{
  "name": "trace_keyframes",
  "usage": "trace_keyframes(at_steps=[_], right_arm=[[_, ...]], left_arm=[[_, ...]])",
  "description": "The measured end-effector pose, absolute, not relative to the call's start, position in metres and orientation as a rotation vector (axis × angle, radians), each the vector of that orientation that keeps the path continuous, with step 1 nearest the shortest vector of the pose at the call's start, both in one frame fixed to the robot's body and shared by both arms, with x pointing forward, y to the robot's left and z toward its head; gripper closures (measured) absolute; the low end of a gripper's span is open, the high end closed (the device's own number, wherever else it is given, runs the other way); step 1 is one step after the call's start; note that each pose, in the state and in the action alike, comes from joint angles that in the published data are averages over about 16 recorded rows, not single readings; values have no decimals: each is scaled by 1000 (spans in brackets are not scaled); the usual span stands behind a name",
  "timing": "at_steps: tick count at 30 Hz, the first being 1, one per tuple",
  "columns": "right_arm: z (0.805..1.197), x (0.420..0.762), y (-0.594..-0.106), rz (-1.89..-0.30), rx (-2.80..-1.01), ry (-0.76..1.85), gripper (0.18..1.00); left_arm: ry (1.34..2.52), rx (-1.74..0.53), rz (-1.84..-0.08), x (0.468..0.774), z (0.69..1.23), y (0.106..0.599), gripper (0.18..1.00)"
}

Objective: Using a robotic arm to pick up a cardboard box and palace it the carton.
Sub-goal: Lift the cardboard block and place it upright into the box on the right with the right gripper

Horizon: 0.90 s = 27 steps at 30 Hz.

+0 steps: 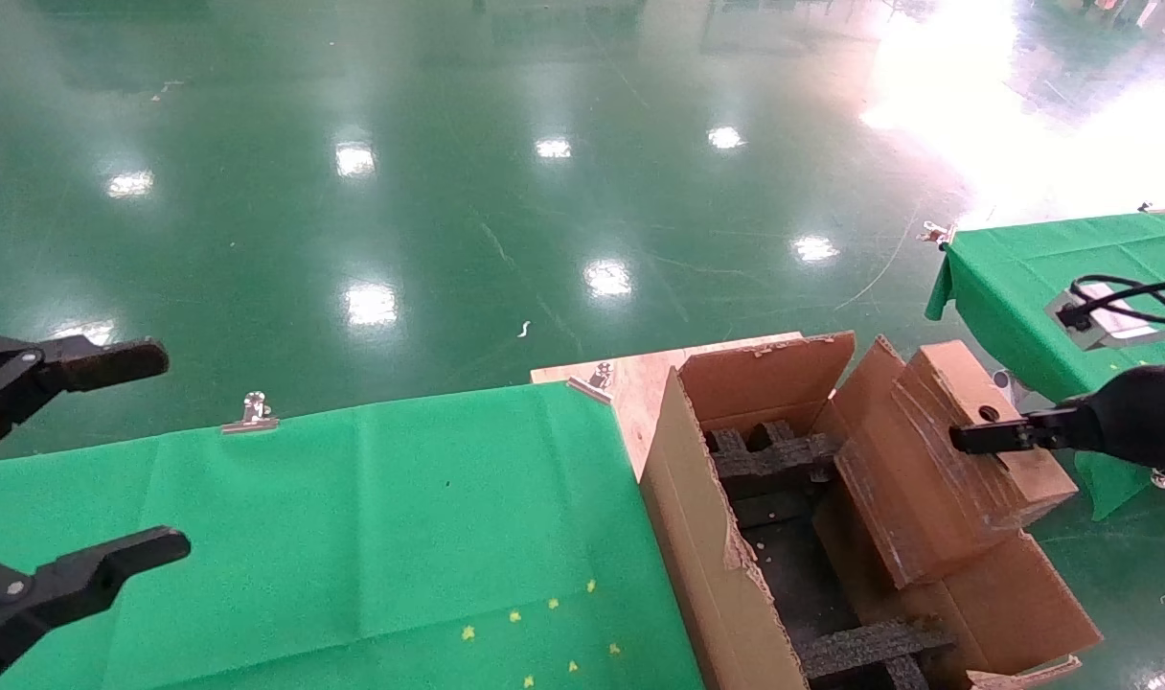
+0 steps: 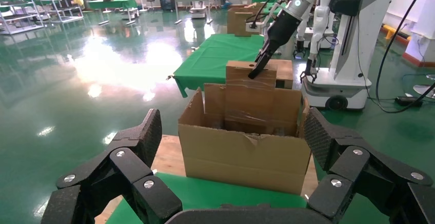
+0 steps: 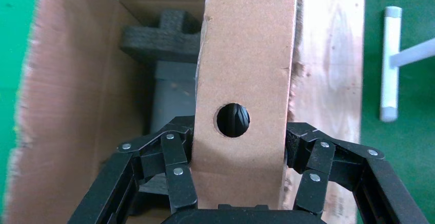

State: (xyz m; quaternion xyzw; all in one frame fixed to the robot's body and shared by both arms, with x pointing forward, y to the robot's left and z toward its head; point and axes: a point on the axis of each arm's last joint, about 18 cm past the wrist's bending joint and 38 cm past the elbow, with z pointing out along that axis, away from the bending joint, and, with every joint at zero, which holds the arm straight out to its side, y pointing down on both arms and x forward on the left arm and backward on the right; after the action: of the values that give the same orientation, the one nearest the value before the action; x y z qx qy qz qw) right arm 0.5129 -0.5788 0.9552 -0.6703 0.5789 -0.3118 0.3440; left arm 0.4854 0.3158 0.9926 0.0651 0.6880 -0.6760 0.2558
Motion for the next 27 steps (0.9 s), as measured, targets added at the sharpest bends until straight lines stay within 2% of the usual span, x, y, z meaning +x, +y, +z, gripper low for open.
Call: trace_keyframes(at_steps=[11,27], right_arm=[[932,522,-582,-816,-1751,1554,873],[893,554,-575,-819,-1772,1579,874]], left_arm=[[1868,177,-1835,485,993,316,183],[1868,177,-1835,485,993,316,183]])
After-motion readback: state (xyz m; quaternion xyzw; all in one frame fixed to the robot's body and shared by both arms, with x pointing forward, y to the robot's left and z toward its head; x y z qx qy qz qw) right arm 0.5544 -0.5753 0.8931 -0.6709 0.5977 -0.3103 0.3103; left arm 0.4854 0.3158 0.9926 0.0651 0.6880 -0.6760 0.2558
